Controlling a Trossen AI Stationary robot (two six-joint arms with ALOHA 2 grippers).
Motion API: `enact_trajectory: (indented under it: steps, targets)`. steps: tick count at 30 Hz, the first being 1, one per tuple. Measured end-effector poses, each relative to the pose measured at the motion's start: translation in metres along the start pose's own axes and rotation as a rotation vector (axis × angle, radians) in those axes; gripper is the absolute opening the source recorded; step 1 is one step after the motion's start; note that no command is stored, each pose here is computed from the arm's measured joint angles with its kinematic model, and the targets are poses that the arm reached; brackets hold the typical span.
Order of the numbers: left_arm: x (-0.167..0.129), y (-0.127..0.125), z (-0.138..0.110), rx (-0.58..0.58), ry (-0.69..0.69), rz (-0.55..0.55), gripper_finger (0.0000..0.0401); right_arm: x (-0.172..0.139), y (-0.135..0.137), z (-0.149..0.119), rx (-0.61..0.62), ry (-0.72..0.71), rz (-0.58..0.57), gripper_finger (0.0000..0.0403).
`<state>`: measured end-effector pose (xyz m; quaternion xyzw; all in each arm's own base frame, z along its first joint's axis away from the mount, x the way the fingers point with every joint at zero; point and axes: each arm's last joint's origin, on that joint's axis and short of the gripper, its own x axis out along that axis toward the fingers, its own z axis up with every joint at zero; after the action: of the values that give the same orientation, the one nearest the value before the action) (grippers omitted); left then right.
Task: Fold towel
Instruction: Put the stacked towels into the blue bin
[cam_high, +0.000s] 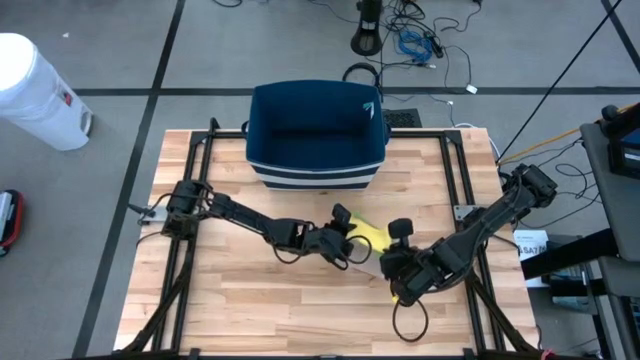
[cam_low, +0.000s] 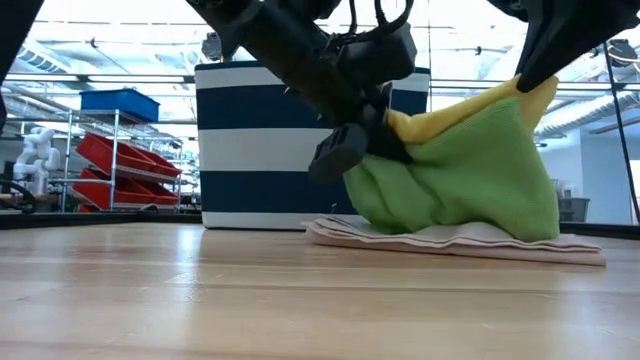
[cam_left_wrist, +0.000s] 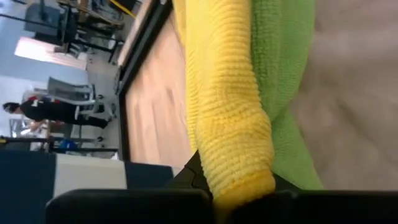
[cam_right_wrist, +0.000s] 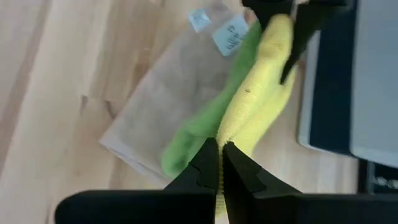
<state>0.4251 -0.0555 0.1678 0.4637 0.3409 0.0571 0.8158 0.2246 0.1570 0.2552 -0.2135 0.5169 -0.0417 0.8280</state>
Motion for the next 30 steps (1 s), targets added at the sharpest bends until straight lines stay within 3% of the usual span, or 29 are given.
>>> enact_trajectory:
  steps: [7,12,15,19,25,30]
  targets:
    - [-0.007,-0.015,0.003,0.048,0.002,-0.087,0.0022,0.020,0.012,-0.005,0.000,-0.060,0.065,0.0002]
    - [-0.004,-0.024,-0.011,0.064,0.079,-0.189,0.0023,0.034,0.026,-0.013,-0.006,-0.069,0.242,0.0020]
    - [-0.003,-0.023,-0.017,0.062,0.108,-0.236,0.0024,0.043,0.029,-0.015,0.007,-0.097,0.289,0.0036]
    - [-0.001,-0.024,-0.023,-0.022,0.078,-0.359,0.0025,0.048,0.032,-0.015,0.014,-0.124,0.290,0.0066]
    - [-0.002,-0.025,-0.017,-0.046,0.022,-0.373,0.0025,0.049,0.028,-0.011,-0.016,-0.184,0.147,0.0123]
    - [-0.001,-0.027,-0.011,-0.079,-0.091,-0.455,0.0025,0.050,0.026,-0.004,-0.050,-0.250,0.095,0.0180]
